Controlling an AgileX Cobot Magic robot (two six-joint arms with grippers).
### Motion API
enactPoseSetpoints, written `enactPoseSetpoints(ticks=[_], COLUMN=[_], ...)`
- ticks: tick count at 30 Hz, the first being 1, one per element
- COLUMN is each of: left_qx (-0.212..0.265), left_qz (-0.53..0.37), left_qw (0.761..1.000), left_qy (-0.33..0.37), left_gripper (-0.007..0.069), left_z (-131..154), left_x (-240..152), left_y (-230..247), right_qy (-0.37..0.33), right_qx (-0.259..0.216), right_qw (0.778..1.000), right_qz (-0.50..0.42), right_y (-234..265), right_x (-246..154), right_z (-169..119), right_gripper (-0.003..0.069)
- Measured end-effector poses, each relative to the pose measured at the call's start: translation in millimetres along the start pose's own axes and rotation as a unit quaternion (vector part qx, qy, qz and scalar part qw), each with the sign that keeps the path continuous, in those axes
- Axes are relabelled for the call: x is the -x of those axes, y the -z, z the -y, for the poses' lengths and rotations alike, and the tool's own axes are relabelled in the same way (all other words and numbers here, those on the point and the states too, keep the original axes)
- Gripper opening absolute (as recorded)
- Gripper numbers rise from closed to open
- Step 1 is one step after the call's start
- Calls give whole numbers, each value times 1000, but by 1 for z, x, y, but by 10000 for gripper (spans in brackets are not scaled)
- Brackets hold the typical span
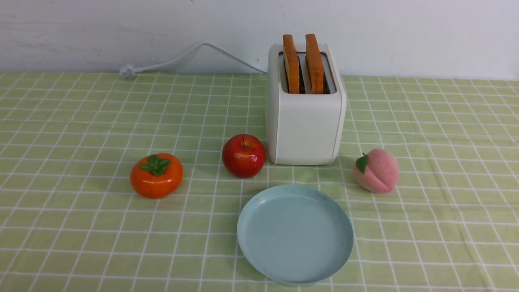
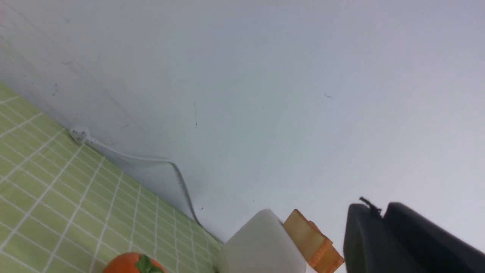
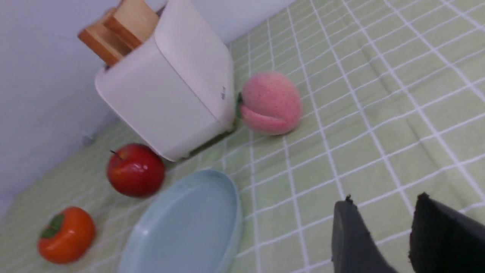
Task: Take toasted bread from bread machine on green coffee tablecloth place on plate.
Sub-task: 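Reach for a toast slice standing in the toaster with the left gripper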
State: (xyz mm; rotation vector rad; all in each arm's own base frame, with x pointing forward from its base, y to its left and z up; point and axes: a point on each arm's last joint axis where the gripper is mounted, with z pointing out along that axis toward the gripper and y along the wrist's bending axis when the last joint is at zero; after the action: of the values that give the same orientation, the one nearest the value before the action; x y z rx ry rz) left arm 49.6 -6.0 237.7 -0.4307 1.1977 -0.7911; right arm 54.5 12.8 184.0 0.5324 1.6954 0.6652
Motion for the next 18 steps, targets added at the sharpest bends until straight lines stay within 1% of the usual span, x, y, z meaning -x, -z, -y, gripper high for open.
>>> enactPoseSetpoints(ticks=[1,2,3,4,5,7,8,10,11,12,13,14,15,16,18], left_qx=[3,8,15,23,48,98,115,156,169,171,169,162,148,120,81], left_qz=[-7,-12,-17,-22,-31,-56,-64,-98,-116,-119,-143,-154,-168,-180,-204], left_qw=[1000,999,998,997,992,982,979,968,961,960,954,952,951,951,951], left_qy=[-14,-33,-60,-71,-114,-150,-159,-173,-185,-187,-202,-209,-216,-218,-216], left_gripper=[12,-12,-13,-13,-13,-13,-13,-13,-13,-13,-13,-13,-13,-13,-13], left_z=[6,11,19,19,32,39,43,44,44,44,43,43,43,45,46], left_x=[5,10,18,19,35,48,55,60,61,61,57,54,49,42,27], left_y=[-1,-2,-3,-3,-7,-17,-22,-39,-51,-53,-69,-76,-85,-97,-114], right_qy=[-10,-20,-29,-34,-36,-12,6,63,103,115,161,191,213,243,271], right_qx=[4,8,12,14,19,34,42,60,70,68,74,77,81,84,87], right_qw=[1000,1000,999,999,999,999,999,996,991,990,980,972,965,953,941], right_qz=[4,12,20,22,21,8,2,-25,-46,-53,-92,-116,-130,-158,-181], right_y=[0,0,0,0,1,6,9,16,20,19,21,21,21,19,14], right_x=[1,2,4,4,6,13,17,30,38,39,48,54,61,68,75], right_z=[-1,-1,-2,-2,-6,-17,-23,-43,-56,-58,-72,-81,-89,-98,-107], right_gripper=[240,237,235,233,221,190,173,120,90,85,54,36,26,13,10])
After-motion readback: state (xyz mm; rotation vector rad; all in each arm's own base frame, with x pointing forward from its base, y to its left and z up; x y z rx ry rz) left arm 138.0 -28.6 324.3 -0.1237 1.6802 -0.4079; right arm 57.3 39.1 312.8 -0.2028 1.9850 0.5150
